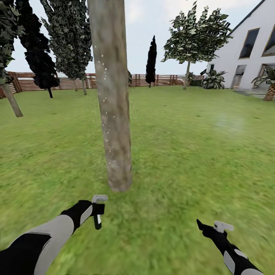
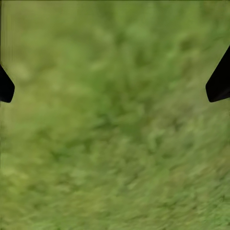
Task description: In the garden, pick up the pesticide atomizer on the floor and spray pesticide onto both trees until each tree trunk is fully covered.
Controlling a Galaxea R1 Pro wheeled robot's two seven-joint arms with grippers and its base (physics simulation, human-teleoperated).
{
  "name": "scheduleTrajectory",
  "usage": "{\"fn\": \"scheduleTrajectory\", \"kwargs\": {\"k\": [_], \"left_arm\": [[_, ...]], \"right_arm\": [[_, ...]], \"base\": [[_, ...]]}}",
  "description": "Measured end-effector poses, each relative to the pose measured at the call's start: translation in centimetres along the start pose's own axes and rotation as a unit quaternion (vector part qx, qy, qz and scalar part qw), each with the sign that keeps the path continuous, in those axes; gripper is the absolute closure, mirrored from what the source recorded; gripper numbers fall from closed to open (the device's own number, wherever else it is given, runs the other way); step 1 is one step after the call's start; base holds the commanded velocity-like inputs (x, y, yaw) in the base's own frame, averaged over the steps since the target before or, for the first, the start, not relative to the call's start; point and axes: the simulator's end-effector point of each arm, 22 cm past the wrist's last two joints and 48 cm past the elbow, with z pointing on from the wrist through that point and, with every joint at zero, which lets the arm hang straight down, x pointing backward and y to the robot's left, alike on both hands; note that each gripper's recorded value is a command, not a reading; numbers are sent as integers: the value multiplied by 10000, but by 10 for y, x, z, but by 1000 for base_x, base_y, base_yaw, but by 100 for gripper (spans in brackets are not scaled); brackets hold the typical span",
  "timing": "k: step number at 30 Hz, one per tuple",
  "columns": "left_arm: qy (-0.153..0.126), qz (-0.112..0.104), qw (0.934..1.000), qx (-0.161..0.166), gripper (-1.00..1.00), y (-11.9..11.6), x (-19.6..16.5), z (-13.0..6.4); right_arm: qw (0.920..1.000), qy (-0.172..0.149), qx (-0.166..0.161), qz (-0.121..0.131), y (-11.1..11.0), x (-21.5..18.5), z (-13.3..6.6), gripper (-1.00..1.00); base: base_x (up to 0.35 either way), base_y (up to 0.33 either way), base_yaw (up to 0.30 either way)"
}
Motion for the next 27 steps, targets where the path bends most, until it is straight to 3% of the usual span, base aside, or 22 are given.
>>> {"fn": "scheduleTrajectory", "kwargs": {"k": [2, 6, 10, 12, 16, 23, 27], "left_arm": [[-284, 35, 9996, 66, 100, -9, -27, -5], [-387, 69, 9989, 242, 100, -37, -36, -7], [-537, 121, 9980, 314, 100, -50, -55, -14], [-523, 132, 9980, 338, 100, -52, -73, -24], [-296, 210, 9984, 436, 100, -63, -114, -66], [-136, 229, 9987, 425, 100, -64, -124, -78], [-397, 261, 9980, 425, 100, -65, -148, -92]], "right_arm": [[10000, -23, 9, 3, -1, -1, 0, -100], [10000, -54, 38, 4, -5, -4, 0, -100], [10000, -60, 41, -1, -5, -4, 0, -100], [10000, -60, 39, -7, -5, -4, -1, -100], [10000, -54, 31, -8, -4, -3, 0, -100], [10000, -53, 29, -7, -4, -3, 0, -100], [10000, -42, 21, 0, -2, -2, 0, -100]], "base": [[36, -307, 38], [70, -309, 7], [43, -153, 1], [3, -11, 0], [0, -1, 0], [-42, -1, 18], [-175, -183, 225]]}}
